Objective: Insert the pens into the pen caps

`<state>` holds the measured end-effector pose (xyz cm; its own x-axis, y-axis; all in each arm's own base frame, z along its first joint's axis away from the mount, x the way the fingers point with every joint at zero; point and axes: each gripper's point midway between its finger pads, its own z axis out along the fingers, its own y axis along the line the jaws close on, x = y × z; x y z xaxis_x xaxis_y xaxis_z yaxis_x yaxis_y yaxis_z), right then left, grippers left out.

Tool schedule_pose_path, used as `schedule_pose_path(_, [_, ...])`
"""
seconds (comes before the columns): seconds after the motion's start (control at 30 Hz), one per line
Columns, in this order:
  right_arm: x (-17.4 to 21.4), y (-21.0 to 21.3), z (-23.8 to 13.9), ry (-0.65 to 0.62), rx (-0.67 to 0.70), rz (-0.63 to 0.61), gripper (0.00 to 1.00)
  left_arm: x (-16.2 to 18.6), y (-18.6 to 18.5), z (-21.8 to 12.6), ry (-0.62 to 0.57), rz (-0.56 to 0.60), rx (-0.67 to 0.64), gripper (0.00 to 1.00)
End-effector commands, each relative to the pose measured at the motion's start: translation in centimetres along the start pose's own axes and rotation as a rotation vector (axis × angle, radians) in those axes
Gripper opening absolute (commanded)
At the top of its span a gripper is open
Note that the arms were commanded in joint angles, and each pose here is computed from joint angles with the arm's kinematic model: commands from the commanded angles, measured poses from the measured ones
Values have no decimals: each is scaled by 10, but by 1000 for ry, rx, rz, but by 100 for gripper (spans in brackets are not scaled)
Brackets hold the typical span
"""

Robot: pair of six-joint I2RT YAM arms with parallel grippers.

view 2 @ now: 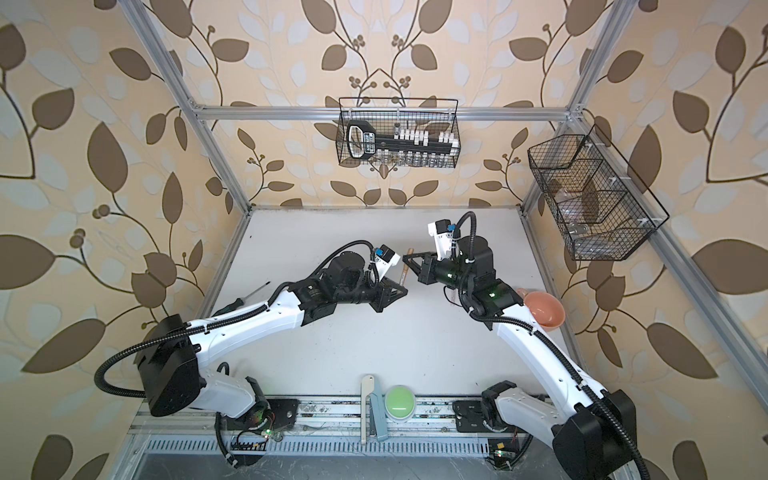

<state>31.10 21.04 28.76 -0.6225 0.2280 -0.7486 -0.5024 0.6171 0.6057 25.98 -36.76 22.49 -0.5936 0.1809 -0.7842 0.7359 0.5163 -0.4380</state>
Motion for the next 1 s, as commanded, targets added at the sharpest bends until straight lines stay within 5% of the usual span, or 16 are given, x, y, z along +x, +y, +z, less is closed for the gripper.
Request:
schedule_pose_path(0.0, [27, -3, 7, 71, -16, 20, 3, -53, -6, -17, -162, 54, -59, 0])
schedule_pose_path(0.37, [92, -17, 24, 223, -13, 78, 0, -111, -13, -17, -280, 146, -93, 0])
schedule_pose_path(0.53, [80, -18, 24, 229, 9, 75, 0, -92, -11, -2, -195, 126, -66, 0])
schedule_pose_path(0.67, [42, -31, 15, 158, 49, 74, 0, -55, 8, 5, -106, 63, -110, 18])
schedule_pose_path(0.83, [1, -47, 11, 126, 103, 53, 0, -19, 30, -18, -64, 0, -226, 99])
schedule_pose_path(0.97, [-1, -76, 19, 193, 196, 44, 0, 2, 59, -50, -45, -34, -413, 99])
